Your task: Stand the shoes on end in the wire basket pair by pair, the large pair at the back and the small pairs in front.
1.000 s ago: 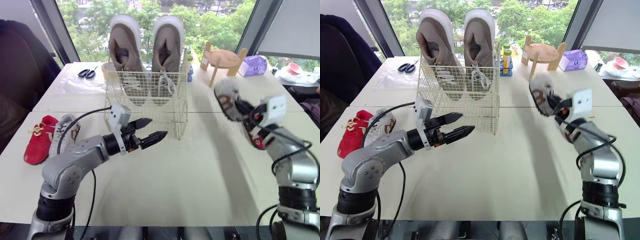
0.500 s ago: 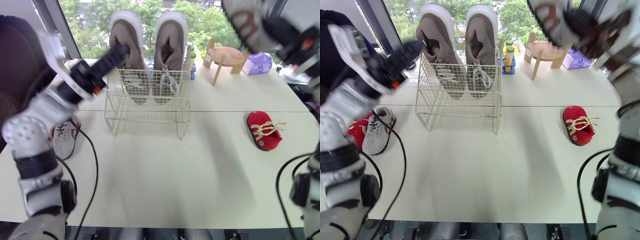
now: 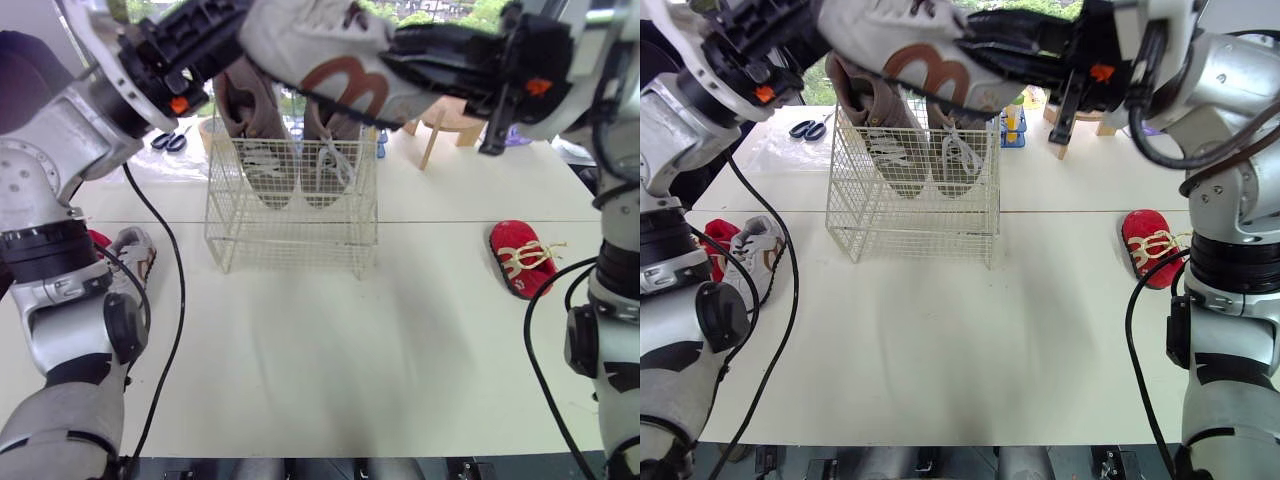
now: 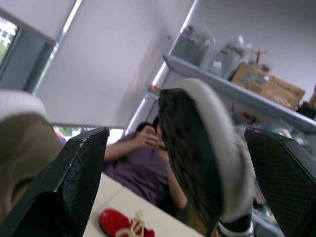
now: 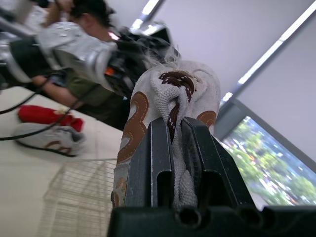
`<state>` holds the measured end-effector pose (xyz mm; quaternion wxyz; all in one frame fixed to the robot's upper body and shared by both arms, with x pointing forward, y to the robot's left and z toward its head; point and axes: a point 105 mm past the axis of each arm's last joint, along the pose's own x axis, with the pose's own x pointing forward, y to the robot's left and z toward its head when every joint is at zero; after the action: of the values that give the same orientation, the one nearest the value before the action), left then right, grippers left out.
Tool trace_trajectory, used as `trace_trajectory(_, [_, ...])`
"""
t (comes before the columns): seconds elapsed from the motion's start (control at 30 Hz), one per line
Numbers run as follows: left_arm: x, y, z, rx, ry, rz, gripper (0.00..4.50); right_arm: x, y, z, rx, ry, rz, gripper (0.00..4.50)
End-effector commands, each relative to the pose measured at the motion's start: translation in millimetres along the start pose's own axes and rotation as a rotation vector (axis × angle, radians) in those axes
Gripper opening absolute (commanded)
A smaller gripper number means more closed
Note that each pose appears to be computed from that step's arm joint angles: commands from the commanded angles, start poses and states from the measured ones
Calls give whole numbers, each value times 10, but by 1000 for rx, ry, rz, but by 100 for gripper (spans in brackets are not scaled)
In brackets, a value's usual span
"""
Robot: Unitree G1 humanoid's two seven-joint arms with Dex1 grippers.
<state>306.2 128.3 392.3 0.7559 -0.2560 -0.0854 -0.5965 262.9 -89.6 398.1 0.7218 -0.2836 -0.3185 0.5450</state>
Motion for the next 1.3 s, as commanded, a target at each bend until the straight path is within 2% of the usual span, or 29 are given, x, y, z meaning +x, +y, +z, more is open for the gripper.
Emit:
trace_trajectory(0.03, [64, -136, 83, 46, 29, -37, 450, 45, 4, 226, -85, -63, 36, 2])
trace_trajectory(0.13, [80, -207, 76, 39, 57, -82, 450, 74, 34, 198, -100, -57, 64, 2])
trace_trajectory(0.23, [62, -235, 42, 23, 87, -102, 366, 86, 51, 163, -111, -50, 80, 0])
trace_trajectory(0.37, [45, -236, 56, 17, 83, -99, 162, 90, 48, 150, -117, -51, 78, 0])
trace_trajectory(0.47, [39, -199, 86, 13, 59, -69, 40, 91, 50, 134, -108, -53, 69, 0])
trace_trajectory(0.5, [32, -191, 111, 8, 42, -65, 28, 86, 38, 118, -98, -53, 56, 0])
trace_trajectory(0.57, [10, -189, 176, 8, -8, -58, 28, 26, -49, 56, -31, -54, -15, 89])
trace_trajectory(0.63, [-28, -183, 280, 9, -105, -48, 28, -115, -237, -16, 125, -122, -172, 160])
trace_trajectory(0.73, [-84, -138, 379, -32, -286, -27, 28, -376, -457, -197, 468, -342, -457, 315])
trace_trajectory(0.83, [-64, -134, 381, -79, -450, -28, 28, -503, -524, -304, 834, -667, -678, 444])
trace_trajectory(0.9, [-33, -168, 388, -108, -553, -47, 28, -456, -438, -376, 1038, -812, -733, 444])
trace_trajectory(0.97, [1, -180, 362, -117, -597, -54, 28, -362, -348, -402, 1144, -859, -735, 444])
trace_trajectory(1.03, [74, -108, 280, -155, -622, -51, 28, -120, -234, -421, 1237, -864, -705, 444])
trace_trajectory(1.13, [178, -69, 151, -195, -596, -58, 28, 90, -138, -370, 1277, -856, -653, 444])
trace_trajectory(1.3, [240, -26, -6, -219, -555, -40, 28, 173, -75, -344, 1257, -819, -599, 444])
